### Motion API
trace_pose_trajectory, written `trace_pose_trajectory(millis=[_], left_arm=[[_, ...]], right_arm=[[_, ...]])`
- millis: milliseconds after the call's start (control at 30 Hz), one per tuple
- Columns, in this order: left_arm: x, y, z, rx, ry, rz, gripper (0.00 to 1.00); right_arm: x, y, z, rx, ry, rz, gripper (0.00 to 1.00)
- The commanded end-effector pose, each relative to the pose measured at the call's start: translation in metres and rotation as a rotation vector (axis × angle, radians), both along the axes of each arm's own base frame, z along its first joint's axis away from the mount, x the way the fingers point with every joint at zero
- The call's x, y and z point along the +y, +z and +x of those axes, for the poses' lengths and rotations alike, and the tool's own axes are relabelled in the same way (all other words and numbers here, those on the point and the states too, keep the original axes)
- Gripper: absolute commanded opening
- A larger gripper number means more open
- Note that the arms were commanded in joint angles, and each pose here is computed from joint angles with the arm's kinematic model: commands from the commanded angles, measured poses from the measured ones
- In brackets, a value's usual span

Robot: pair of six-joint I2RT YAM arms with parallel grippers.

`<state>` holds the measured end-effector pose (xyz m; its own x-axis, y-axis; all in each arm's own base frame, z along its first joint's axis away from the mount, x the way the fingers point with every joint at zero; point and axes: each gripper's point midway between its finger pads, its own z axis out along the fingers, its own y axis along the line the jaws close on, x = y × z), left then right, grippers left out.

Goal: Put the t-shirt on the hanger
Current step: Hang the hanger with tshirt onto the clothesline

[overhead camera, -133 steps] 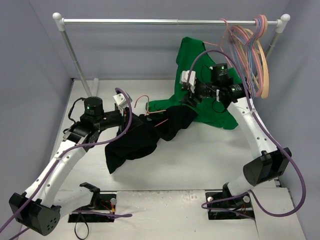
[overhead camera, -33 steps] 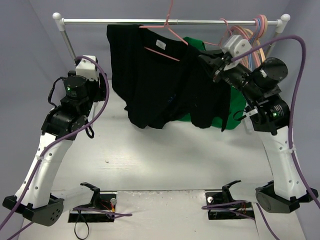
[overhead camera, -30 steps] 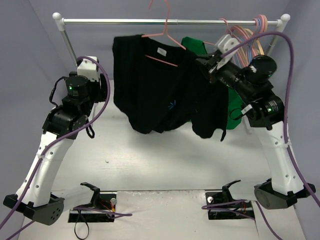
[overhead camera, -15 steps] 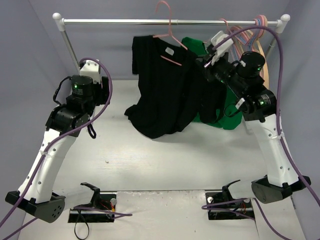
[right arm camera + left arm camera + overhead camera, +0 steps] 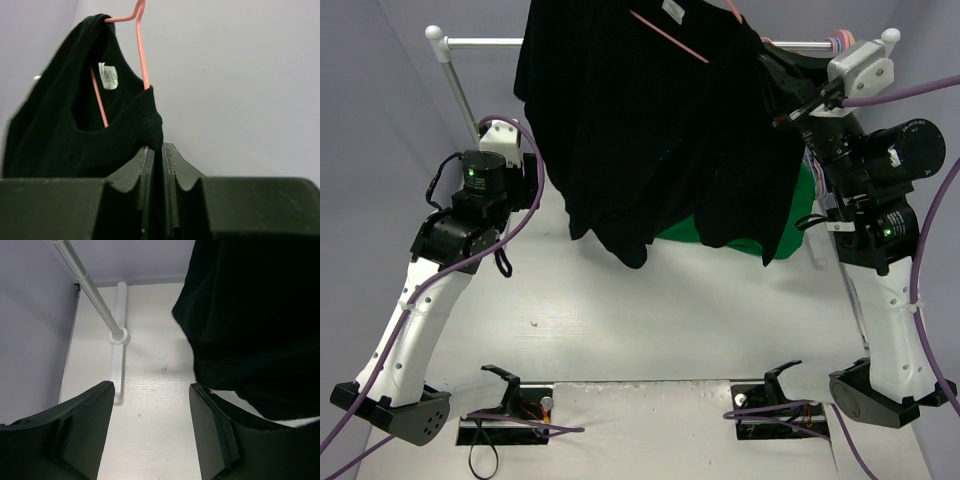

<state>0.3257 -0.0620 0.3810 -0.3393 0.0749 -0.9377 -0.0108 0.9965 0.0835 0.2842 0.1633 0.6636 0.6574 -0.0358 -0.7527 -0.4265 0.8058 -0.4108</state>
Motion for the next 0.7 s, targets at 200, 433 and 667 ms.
trace_pose_trajectory(millis=[200, 433, 667], left_arm=[[0.001, 0.018, 0.002, -0.057, 0.018, -0.047, 0.61], [-0.002, 0.005, 0.0, -0.025, 0.007, -0.055, 0.61], [-0.008, -0.01, -0.003, 0.019, -0.011, -0.077, 0.61]], right_arm=[[-0.037, 0.016, 0.02, -0.058, -0.193, 0.177, 0.0], [0.007, -0.077, 0.047, 0.198, -0.042, -0.003, 0.0], [0.009, -0.147, 0.074, 0.375, -0.094, -0.041, 0.0]])
